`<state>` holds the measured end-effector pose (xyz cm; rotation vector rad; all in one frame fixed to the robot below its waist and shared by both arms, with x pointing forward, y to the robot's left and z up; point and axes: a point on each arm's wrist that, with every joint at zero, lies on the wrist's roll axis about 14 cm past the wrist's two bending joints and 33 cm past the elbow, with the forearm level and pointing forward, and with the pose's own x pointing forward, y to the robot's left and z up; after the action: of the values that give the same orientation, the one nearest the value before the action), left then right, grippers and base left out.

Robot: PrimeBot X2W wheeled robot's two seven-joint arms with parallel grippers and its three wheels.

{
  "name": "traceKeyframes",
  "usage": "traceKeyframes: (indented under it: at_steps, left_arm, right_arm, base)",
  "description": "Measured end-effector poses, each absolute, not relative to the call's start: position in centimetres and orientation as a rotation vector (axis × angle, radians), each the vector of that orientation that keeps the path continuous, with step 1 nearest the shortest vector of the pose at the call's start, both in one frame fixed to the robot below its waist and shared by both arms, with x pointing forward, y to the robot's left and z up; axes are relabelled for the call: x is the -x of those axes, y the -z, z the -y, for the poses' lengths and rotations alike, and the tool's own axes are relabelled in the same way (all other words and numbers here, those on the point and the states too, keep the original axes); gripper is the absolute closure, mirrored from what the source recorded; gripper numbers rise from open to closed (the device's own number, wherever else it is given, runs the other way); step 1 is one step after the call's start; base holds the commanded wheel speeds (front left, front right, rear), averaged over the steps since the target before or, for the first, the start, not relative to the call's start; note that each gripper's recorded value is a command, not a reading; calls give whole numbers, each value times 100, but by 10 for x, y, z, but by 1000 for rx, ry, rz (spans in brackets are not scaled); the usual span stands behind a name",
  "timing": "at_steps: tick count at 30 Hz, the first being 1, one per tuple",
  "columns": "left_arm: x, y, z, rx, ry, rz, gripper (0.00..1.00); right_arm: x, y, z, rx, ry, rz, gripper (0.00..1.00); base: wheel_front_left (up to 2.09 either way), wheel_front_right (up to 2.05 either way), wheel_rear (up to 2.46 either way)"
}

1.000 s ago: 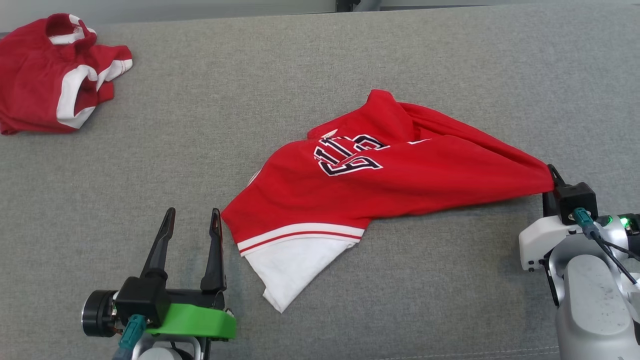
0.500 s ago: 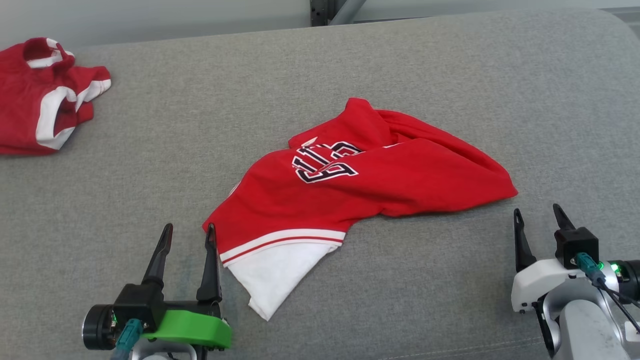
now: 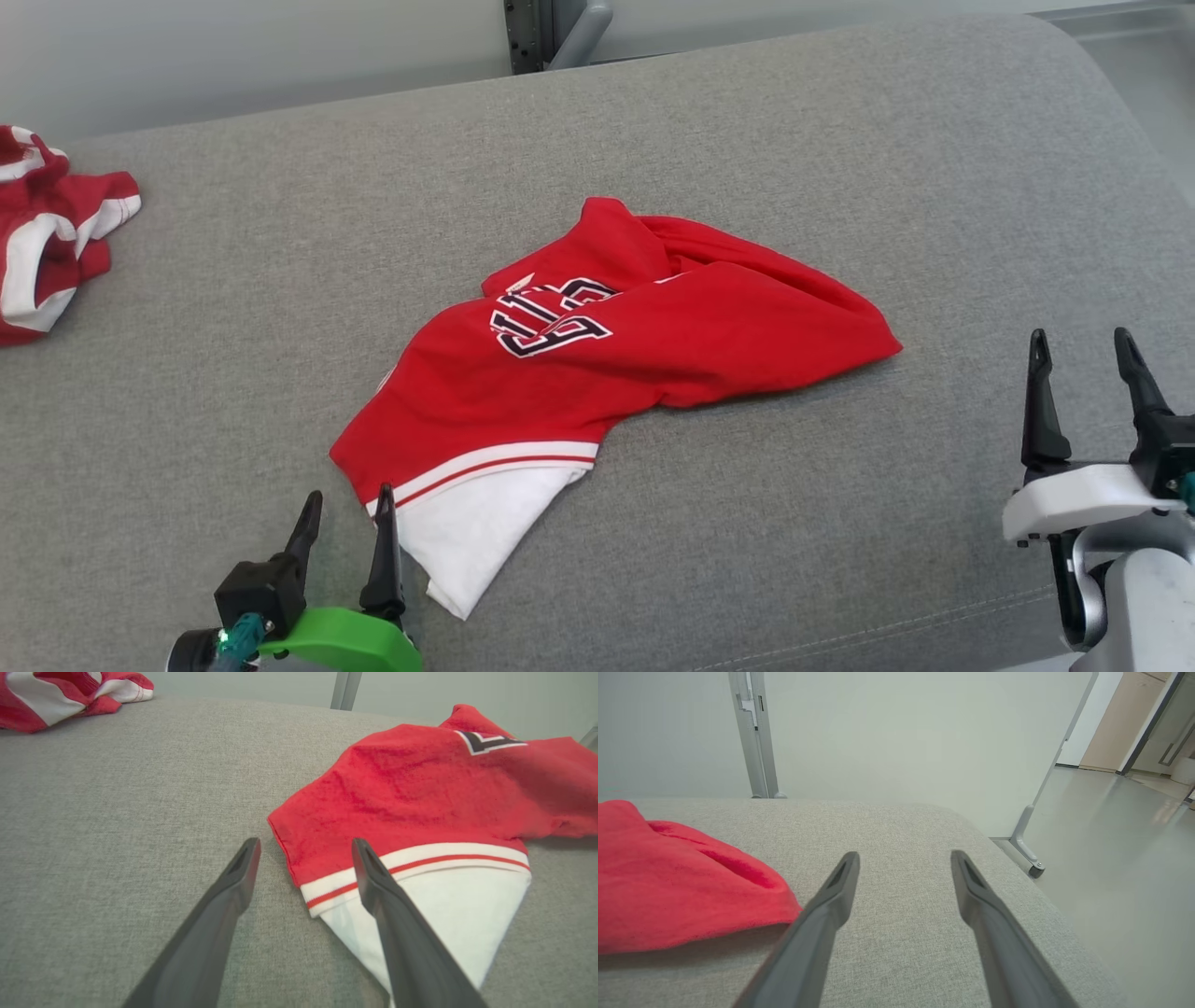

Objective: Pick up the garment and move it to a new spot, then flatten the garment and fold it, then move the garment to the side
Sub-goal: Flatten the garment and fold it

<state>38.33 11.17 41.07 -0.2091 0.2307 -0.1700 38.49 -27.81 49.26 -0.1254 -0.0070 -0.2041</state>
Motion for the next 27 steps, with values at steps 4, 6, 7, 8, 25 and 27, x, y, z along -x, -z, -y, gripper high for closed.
traceKeyframes:
  at_steps: [4,6,7,8,25,27]
  left_arm:
    - [-382,-392,-110,211,167,-296,0]
    - [-385,-386,-110,211,167,-314,0]
    - [-386,-384,-110,211,169,-321,0]
    - [-388,-383,-109,211,170,-326,0]
    - [-418,-404,-96,187,234,-252,100]
    - [-424,-422,-97,171,238,-188,100]
  right_arm:
    - [-385,-512,281,135,215,66,0]
    - [-385,-517,282,139,218,80,0]
    - [-385,-518,283,141,219,84,0]
    - [-385,-520,283,143,221,89,0]
    - [-384,-524,287,139,234,105,0]
    - [-385,-525,286,137,231,109,0]
  base:
    - [0,0,0]
    - [0,0,0]
    - [0,0,0]
    - [0,0,0]
    - [0,0,0]
    - [0,0,0]
